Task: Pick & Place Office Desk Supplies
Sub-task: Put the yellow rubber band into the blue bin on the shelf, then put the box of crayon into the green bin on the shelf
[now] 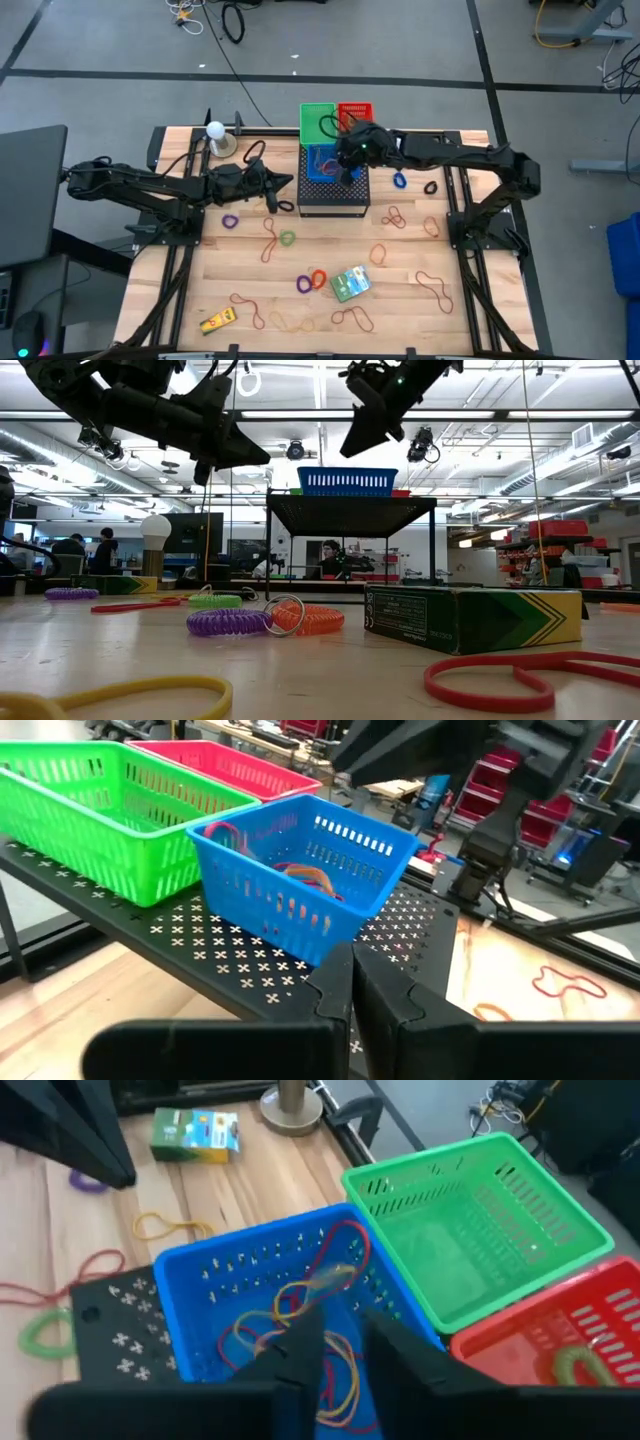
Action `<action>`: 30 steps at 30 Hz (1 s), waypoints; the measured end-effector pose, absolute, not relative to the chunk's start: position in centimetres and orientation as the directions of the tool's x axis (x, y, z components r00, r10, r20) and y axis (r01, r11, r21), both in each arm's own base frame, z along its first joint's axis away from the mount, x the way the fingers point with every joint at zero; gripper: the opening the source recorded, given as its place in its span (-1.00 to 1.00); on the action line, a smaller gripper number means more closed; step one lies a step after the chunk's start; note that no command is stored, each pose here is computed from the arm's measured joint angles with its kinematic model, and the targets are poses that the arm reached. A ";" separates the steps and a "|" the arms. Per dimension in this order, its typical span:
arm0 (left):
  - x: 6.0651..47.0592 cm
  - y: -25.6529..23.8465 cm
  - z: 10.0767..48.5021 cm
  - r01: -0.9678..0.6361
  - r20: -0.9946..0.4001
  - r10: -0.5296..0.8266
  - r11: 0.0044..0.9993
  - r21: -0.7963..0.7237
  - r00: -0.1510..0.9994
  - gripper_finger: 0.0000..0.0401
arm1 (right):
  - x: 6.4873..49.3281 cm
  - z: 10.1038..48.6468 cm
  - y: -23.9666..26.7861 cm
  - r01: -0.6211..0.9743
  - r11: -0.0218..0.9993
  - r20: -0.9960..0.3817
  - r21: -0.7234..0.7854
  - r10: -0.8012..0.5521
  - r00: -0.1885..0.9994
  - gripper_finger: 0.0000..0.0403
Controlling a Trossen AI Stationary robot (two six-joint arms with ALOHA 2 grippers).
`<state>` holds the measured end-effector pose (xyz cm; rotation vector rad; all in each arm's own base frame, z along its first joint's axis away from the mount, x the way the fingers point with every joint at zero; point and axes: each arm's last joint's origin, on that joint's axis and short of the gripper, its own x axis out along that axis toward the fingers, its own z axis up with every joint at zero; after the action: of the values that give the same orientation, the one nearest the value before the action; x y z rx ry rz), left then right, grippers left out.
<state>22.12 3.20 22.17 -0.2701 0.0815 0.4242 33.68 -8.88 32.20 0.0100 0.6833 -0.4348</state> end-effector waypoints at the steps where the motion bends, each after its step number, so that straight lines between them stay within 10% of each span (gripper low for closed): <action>1: 22.1 3.2 22.2 -0.419 -0.134 0.397 0.875 -0.241 0.908 -0.94 | 33.6 32.4 -8.8 0.405 0.907 -0.605 -0.115 -0.387 0.696 -0.48; 8: 22.1 3.2 22.2 -0.421 -0.135 0.400 0.878 -0.228 0.907 -0.94 | 30.8 35.3 -7.8 0.427 0.904 -0.580 -0.033 -0.365 0.728 -0.16; 14: 22.2 3.1 22.1 -0.388 -0.138 0.366 0.902 -0.190 0.920 -0.94 | 26.1 36.3 -3.8 0.391 0.918 -0.719 0.072 -0.224 0.658 -0.47; 20: 22.2 3.0 21.9 -0.347 -0.167 0.319 0.920 -0.181 0.933 -0.94 | 24.5 32.8 3.1 0.312 0.914 -0.759 0.259 -0.007 0.651 -0.96; 30: 22.2 1.1 20.9 -0.362 -0.252 0.303 0.902 -0.235 0.919 -0.96 | 21.7 23.3 10.6 0.186 0.922 -0.800 0.340 0.180 0.572 -0.80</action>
<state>22.16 1.13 20.93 -0.2822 0.2125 0.3468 21.71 10.63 23.29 0.4146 0.9693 -0.0034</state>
